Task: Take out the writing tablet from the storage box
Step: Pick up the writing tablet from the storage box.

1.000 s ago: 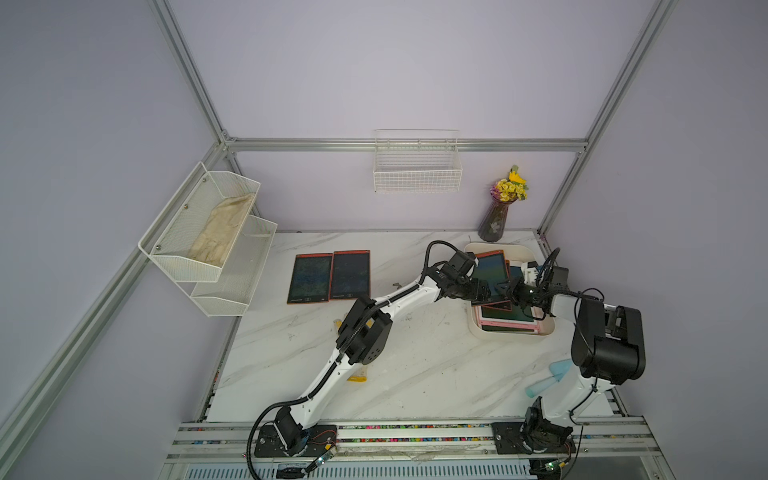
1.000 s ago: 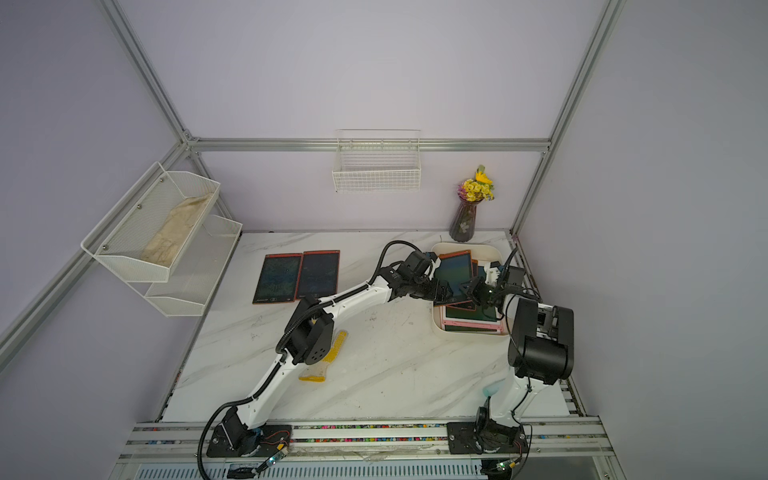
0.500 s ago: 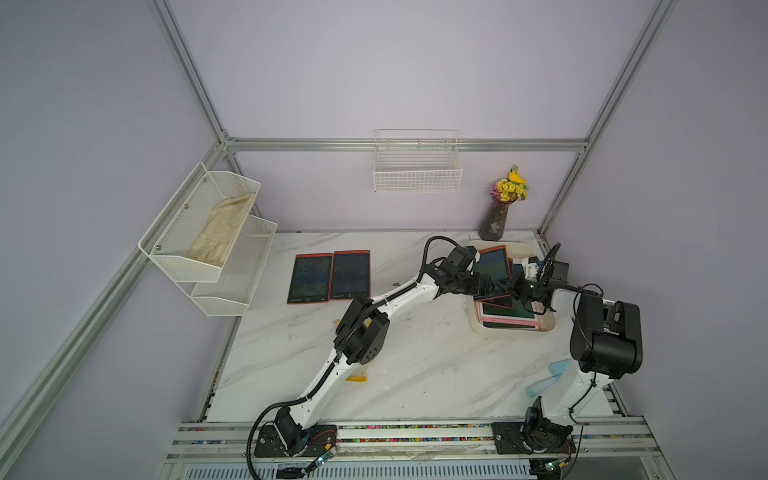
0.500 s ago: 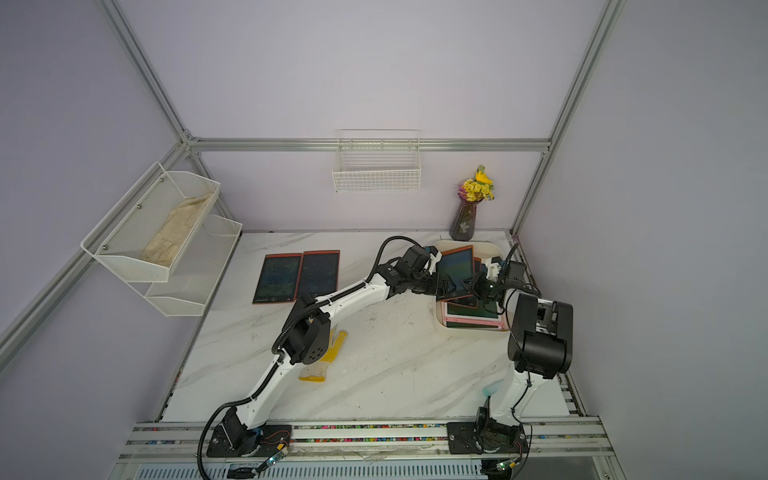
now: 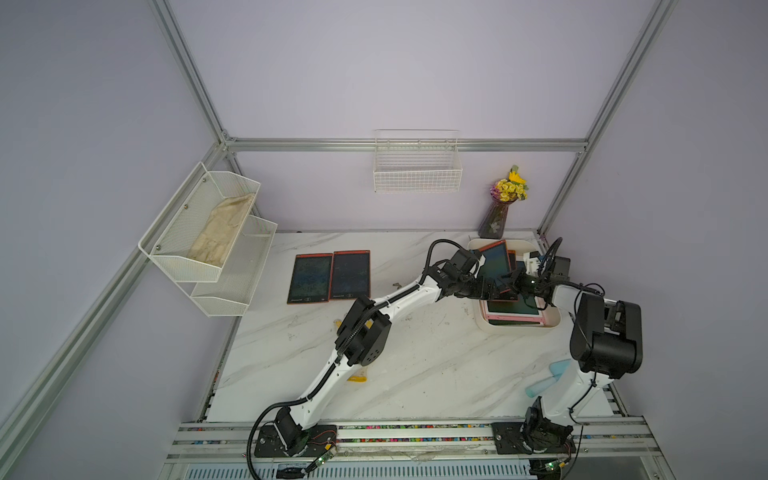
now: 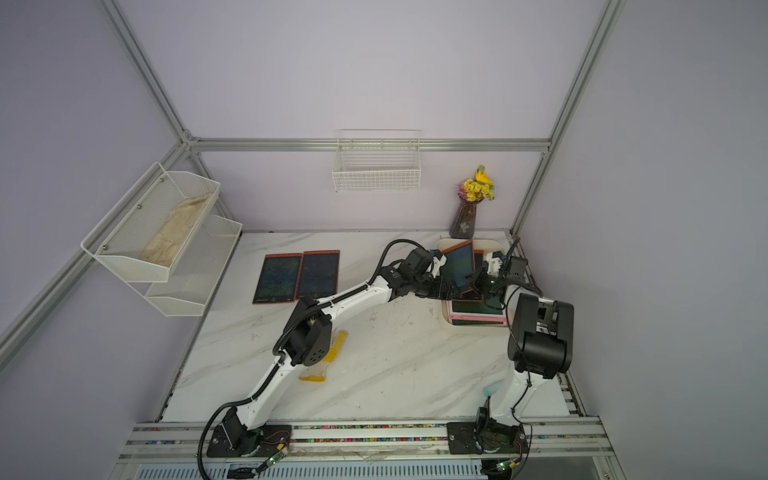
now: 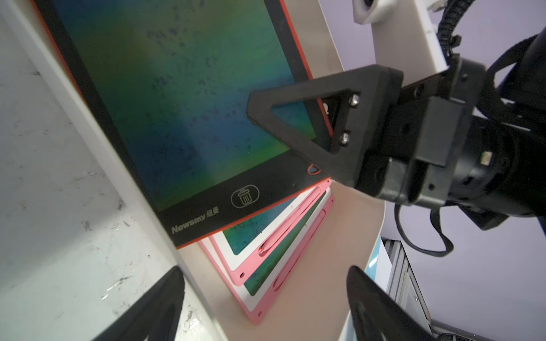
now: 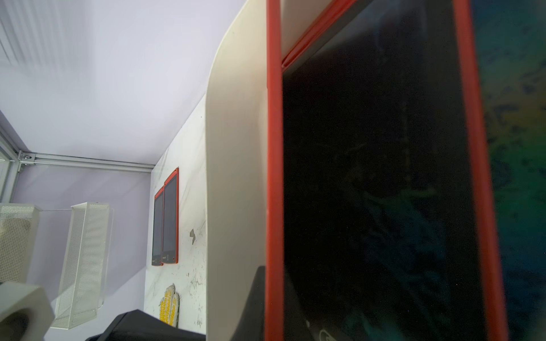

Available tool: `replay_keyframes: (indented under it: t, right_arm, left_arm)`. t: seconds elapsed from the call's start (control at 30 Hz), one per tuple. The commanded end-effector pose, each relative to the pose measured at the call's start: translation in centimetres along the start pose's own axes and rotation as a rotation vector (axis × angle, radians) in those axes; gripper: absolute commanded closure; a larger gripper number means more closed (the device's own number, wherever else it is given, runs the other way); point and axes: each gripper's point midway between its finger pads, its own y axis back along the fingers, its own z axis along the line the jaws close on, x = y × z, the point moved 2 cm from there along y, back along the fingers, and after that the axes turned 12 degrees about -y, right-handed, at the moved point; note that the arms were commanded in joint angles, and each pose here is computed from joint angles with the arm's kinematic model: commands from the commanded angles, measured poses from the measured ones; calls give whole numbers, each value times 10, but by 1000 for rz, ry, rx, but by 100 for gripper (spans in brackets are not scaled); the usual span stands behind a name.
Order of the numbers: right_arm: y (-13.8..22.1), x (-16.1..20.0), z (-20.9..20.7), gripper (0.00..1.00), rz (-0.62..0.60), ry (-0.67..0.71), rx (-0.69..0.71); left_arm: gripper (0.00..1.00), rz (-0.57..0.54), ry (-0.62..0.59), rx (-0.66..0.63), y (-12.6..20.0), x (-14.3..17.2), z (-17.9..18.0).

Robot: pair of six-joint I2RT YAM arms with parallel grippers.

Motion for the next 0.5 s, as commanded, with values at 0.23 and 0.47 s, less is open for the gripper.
replay_keyframes:
  t: [0.23,0.47]
  right_arm:
    - [16,-13,9,100,-64,21,30]
    - [22,-14,17,100,-72,23,16]
  left_arm:
    - [15,-120,-144,101,42,-34,-58]
    - [15,-138,-154,43,65,-38,-47]
